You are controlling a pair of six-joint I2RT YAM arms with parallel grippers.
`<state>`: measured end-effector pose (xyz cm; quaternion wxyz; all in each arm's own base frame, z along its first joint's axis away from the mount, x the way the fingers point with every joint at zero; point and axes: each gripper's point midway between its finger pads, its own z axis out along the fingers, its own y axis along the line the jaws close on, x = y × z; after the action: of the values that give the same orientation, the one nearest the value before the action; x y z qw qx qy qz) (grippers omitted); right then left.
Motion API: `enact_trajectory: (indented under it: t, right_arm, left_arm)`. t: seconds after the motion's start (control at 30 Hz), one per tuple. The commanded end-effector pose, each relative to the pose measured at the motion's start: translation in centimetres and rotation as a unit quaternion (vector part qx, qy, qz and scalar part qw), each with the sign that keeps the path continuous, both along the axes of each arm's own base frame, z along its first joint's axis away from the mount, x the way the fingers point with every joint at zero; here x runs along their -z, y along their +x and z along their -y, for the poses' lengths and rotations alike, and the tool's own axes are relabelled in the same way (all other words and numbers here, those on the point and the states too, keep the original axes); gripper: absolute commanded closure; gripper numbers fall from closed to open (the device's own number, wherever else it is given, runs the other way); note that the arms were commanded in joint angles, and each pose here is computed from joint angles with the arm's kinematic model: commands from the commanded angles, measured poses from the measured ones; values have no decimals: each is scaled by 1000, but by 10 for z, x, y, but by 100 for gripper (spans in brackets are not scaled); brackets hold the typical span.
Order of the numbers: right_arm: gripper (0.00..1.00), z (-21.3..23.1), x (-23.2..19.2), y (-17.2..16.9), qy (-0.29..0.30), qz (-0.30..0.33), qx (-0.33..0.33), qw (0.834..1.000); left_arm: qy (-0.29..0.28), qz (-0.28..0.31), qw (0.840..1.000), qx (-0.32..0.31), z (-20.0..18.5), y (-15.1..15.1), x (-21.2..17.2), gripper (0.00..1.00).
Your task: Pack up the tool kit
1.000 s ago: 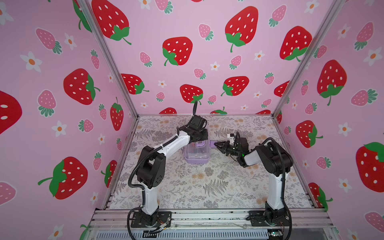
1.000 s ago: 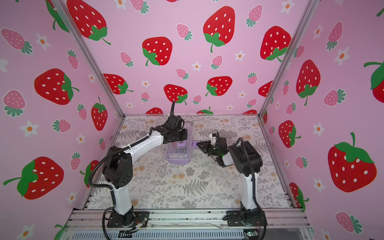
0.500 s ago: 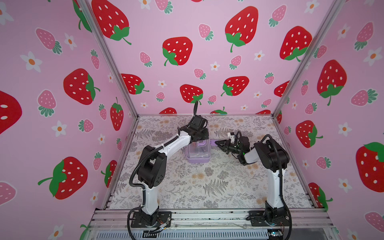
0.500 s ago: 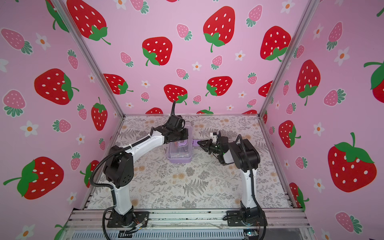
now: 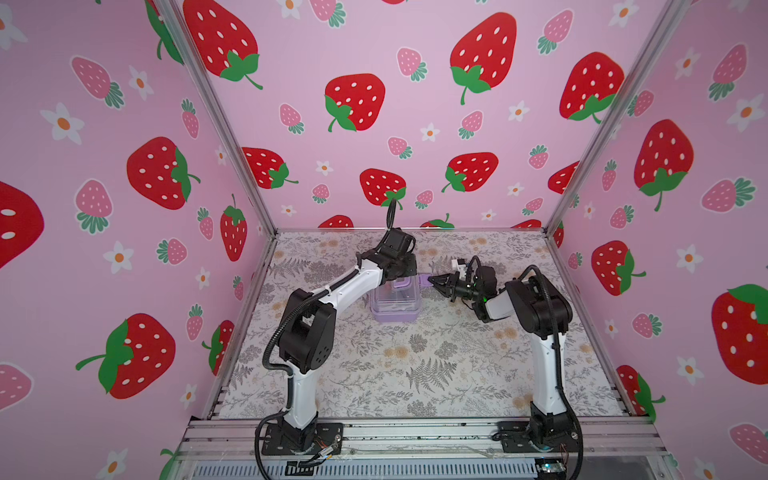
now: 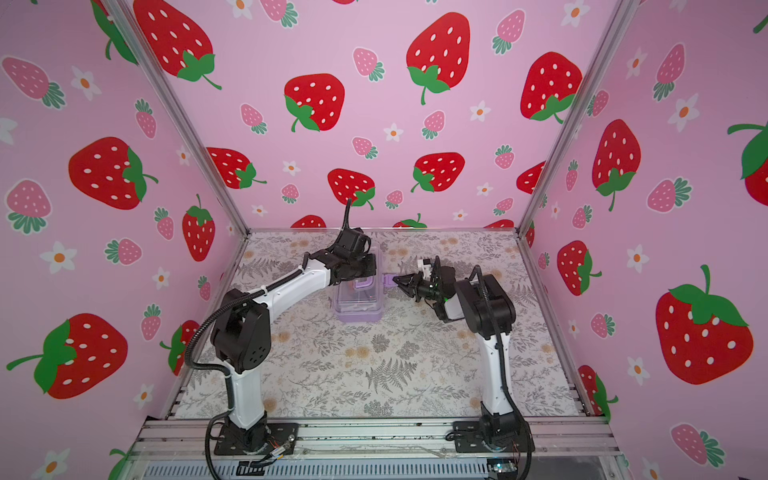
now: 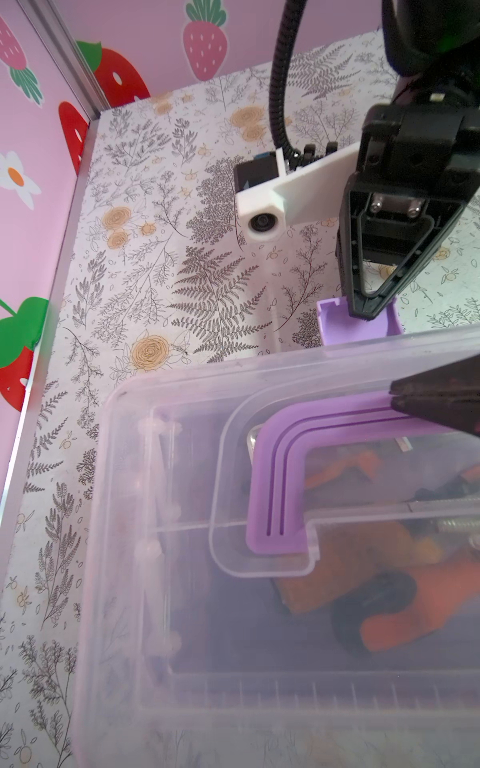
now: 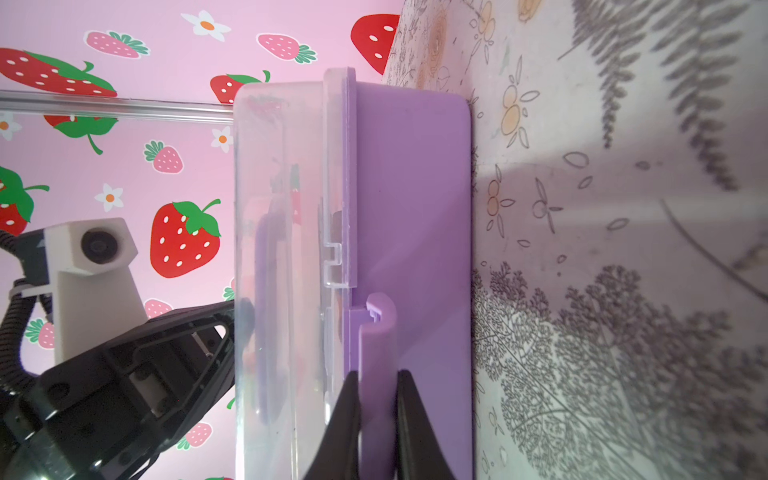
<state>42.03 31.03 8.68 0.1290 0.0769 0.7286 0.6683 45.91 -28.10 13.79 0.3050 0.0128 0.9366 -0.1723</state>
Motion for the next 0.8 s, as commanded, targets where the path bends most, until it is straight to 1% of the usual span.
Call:
enact_trajectory:
  t: [0.0,0.1,0.2,0.33,0.47,0.63,0.77]
  right_arm:
    - [100,-10,-185,-50,171,309,-64,934]
    - [100,-6,-189,-49,186,275,-56,942]
    - [100,-3,-197,-52,195,263,-51,943]
    - [100,-1,-214,-59,200,284,-54,936]
    - [100,-2,-229,-70,196,323,-74,923]
    - [100,-5,-238,-75,195,344,-90,914]
    - [100,-15,-247,-90,197,364,-117,903]
  left_arm:
    - [66,-217,972,55,-2,-92,117,100]
    - [67,-221,972,53,-4,-94,120,100]
    - [66,-223,971,53,-4,-96,123,100]
    - [64,-224,971,52,-4,-96,125,100]
    - [64,-223,971,53,-3,-95,126,100]
    - [66,-225,970,55,-2,-96,129,100]
    - [68,-227,970,57,-2,-96,132,100]
